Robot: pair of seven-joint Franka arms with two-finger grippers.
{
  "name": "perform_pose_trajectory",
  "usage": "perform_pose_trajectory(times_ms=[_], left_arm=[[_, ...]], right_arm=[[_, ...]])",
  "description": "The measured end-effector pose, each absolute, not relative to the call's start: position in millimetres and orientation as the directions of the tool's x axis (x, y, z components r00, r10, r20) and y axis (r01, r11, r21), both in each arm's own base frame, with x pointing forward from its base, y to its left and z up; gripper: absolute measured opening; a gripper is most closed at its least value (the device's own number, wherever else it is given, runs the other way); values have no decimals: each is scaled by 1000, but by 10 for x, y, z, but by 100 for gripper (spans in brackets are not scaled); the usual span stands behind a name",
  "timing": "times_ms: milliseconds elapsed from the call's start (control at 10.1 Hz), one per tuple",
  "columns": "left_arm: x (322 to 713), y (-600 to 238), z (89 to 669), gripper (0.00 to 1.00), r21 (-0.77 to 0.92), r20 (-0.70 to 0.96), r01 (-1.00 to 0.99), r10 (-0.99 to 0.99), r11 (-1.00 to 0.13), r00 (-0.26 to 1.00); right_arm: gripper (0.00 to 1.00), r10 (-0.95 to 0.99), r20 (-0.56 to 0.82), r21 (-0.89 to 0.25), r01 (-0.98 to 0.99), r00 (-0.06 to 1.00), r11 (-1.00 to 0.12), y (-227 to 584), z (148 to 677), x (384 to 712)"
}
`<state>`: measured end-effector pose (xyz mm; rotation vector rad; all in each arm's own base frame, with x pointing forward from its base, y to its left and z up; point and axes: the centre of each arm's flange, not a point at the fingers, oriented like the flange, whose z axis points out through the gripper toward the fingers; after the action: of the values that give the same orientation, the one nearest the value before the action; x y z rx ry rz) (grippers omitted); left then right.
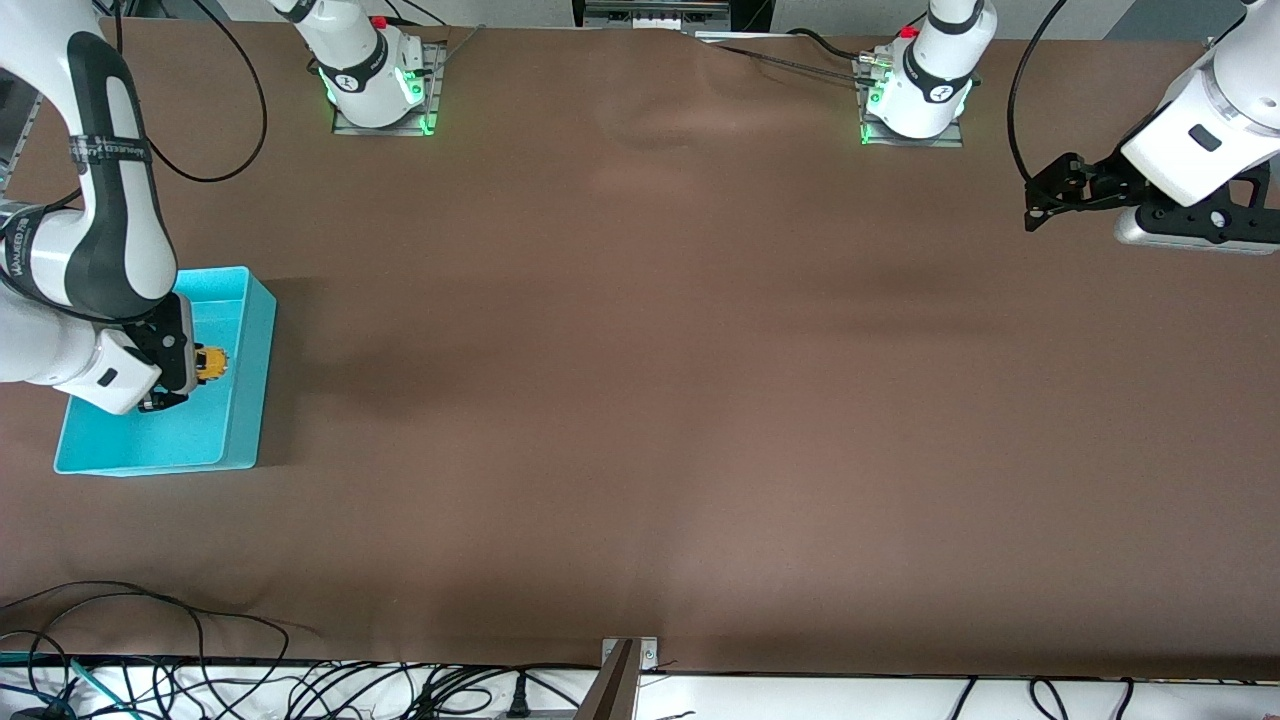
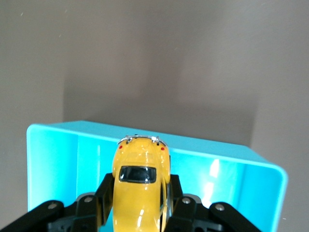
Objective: Wind up and store yellow beetle car
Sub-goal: 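Lower the car into the blue bin and open the right gripper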
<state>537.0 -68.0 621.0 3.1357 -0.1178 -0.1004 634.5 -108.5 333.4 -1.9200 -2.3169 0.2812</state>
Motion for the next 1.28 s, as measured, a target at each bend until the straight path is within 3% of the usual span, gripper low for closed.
perform_pose_trajectory(times_ms=[296, 1284], left_arm=[[5370, -681, 6210, 100, 4, -64, -75, -75, -997, 995], [5370, -682, 6210, 100, 4, -64, -75, -75, -997, 995]], right_arm=[[50, 971, -41, -248, 943, -237, 220, -1380, 3060, 6213], [50, 973, -79, -279, 942, -216, 187, -1856, 2326, 5838]])
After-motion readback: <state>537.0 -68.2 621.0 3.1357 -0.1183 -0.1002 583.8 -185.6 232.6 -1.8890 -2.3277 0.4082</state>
